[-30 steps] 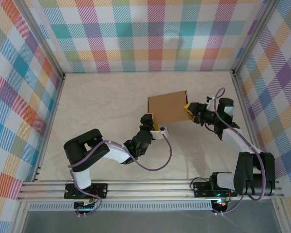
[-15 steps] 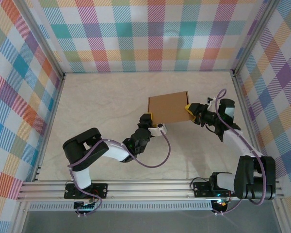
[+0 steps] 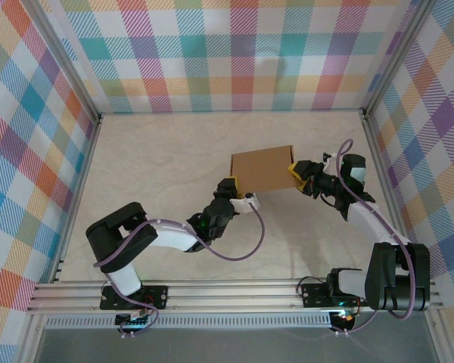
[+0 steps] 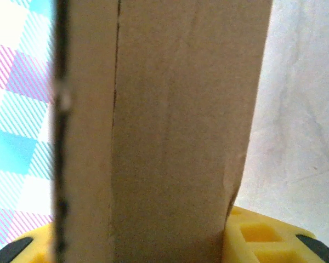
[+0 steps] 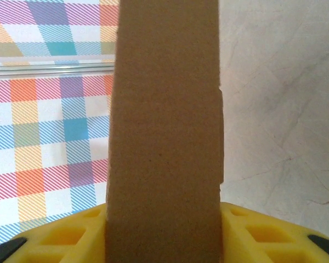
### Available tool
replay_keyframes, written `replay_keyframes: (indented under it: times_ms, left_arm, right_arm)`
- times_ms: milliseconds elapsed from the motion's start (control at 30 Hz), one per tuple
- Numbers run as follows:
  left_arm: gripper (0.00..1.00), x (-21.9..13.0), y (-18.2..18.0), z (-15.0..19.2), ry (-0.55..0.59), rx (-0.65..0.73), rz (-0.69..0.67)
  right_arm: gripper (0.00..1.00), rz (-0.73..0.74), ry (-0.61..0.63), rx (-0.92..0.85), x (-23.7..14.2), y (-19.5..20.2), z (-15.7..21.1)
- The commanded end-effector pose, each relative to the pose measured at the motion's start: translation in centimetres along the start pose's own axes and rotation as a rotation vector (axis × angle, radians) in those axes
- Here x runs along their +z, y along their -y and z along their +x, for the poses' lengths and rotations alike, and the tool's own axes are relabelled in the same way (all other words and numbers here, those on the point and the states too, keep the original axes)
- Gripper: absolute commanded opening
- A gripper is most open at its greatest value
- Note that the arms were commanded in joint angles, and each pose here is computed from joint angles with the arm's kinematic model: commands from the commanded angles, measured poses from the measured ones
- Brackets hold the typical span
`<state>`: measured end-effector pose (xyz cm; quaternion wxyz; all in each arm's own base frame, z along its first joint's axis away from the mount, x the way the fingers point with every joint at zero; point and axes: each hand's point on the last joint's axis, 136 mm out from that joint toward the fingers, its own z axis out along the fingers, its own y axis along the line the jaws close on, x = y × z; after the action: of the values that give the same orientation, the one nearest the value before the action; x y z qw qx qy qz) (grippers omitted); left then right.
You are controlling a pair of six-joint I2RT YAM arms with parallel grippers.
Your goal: Fold the paper box
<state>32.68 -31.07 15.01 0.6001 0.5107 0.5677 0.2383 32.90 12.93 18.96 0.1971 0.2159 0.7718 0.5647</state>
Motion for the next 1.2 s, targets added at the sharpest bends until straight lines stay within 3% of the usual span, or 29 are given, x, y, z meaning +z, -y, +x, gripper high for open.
replay_keyframes:
  times_ms: [0, 167, 267, 533, 633, 867, 1167]
  left_arm:
    - [0.24, -0.3, -1.2, -0.5, 0.000, -0.092, 0.025]
    - [0.22, -1.2, 0.2, -0.2, -0.017, -0.166, 0.204]
    - [0.22, -1.7, 0.9, 0.5, -0.049, -0.181, 0.295]
    - [0.25, -3.6, 1.8, 2.3, -0.165, -0.259, 0.544]
    - [0.25, -4.9, 2.0, 3.0, -0.215, -0.290, 0.634]
    - [0.24, -8.2, 2.0, 4.4, -0.295, -0.339, 0.795]
    - [0.23, -13.0, 1.4, 5.8, -0.375, -0.381, 1.002]
  right_arm:
    - [0.51, -0.001, 0.027, -0.029, -0.2, -0.4, -0.5]
    - [0.71, 0.034, 0.083, -0.057, -0.7, 0.0, -1.0]
    - [0.76, 0.088, 0.132, -0.093, -1.3, 0.5, -1.4]
    - [0.78, 0.229, 0.177, -0.383, -3.8, -0.4, -1.1]
    - [0.73, 0.199, 0.130, -0.565, -4.4, -1.9, 0.5]
    - [0.73, 0.228, -0.009, -0.923, -4.9, -3.4, 3.8]
    - [0.69, 0.222, -0.140, -1.209, -4.7, -5.1, 7.1]
